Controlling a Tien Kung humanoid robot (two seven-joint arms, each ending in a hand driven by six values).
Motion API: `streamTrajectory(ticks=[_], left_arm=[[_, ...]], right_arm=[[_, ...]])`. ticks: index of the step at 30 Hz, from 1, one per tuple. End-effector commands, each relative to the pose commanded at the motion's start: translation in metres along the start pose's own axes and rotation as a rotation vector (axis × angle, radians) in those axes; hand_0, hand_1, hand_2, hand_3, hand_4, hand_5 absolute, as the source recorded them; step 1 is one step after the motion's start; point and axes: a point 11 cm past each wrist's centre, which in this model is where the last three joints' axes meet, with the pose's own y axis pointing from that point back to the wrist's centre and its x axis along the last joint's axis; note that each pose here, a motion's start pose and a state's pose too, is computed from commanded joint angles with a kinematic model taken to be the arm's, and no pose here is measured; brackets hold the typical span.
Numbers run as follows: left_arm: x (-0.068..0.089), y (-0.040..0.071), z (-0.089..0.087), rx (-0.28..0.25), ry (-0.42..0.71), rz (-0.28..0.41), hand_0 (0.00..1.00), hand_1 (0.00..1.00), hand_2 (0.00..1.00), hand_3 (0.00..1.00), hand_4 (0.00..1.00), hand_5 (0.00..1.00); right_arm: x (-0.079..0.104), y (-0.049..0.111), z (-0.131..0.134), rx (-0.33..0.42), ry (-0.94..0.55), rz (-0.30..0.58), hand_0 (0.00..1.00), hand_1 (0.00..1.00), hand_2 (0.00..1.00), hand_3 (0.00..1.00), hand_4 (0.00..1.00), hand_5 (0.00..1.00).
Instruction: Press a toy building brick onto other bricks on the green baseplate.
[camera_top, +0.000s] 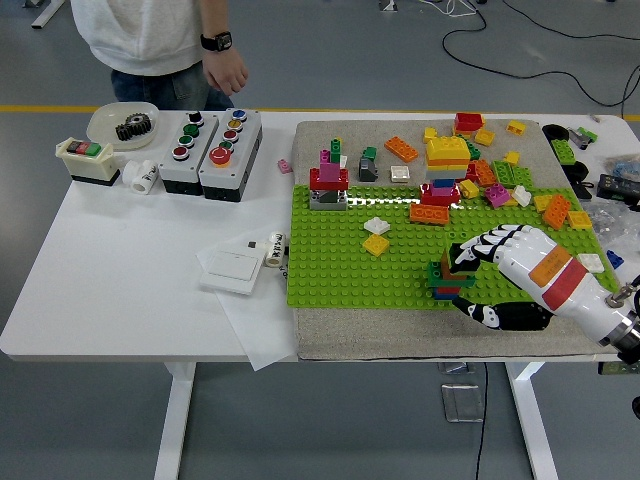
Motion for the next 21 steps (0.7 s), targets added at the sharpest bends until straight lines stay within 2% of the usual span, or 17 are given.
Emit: streamTrajectory(ticks=[12, 21], left_arm=[[0.0005, 0.0003, 0.0019, -0.004, 0.002, 0.001, 0.490, 0.567, 0.653, 0.623, 0.659, 0.744], [0.0009, 0.0006, 0.0031, -0.007, 0.002, 0.001, 0.488, 0.567, 0.653, 0.623, 0.660, 0.744]], right_arm=[[0.0099, -0.0062, 0.0004, 0.007, 0.001, 0.036, 0.539, 0.567, 0.642, 0.571, 0.760, 0.380], [0.0007, -0.0076, 0.0017, 0.001, -0.010, 0.009, 0.541, 0.568, 0.640, 0.571, 0.760, 0.379]])
